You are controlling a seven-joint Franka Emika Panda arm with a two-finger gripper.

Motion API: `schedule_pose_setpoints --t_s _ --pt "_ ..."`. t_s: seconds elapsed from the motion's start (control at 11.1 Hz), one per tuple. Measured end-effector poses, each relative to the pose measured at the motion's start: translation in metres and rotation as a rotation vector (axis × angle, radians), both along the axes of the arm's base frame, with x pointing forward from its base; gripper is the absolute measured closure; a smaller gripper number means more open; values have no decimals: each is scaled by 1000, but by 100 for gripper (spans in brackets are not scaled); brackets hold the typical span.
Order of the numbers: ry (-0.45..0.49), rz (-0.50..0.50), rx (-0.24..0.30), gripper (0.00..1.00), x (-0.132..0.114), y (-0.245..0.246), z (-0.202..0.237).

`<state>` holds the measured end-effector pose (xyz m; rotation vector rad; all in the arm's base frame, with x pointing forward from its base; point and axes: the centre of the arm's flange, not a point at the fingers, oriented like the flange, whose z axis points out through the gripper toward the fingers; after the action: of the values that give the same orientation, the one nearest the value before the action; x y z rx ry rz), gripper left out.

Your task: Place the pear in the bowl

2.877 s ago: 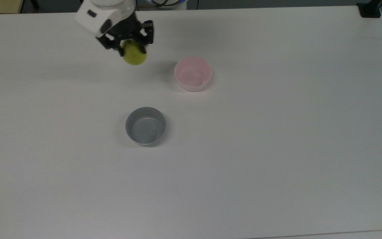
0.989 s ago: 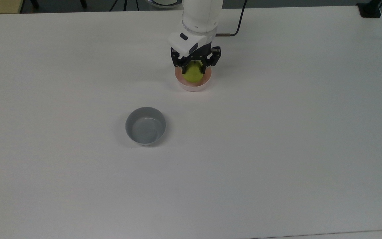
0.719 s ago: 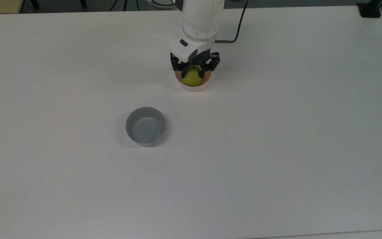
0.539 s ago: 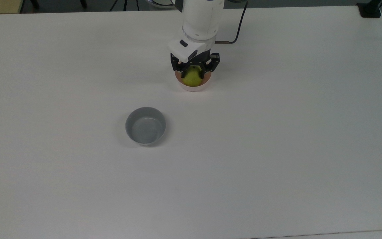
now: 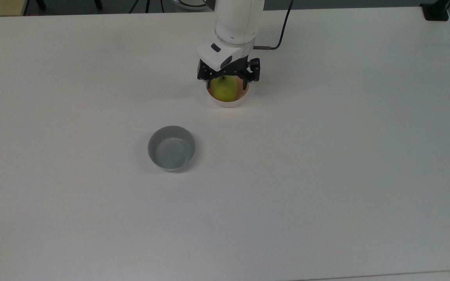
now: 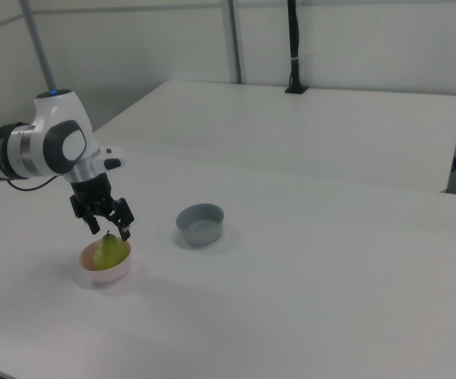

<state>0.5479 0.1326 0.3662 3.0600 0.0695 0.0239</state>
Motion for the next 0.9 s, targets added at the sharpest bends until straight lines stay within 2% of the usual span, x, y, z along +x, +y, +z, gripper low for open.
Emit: schedule_pose_setpoints --t_s 0.36,0.54,0.63,0.72,0.81,0.9 --pt "46 -78 -76 0 5 -21 103" --pt "21 -188 -83 0 14 -70 166" --pt "3 -207 -81 0 15 -103 197" --pt "-12 -209 -38 0 16 -128 216" --pt "-22 -192 5 0 16 -154 226" --pt "-20 -139 19 0 15 -173 229"
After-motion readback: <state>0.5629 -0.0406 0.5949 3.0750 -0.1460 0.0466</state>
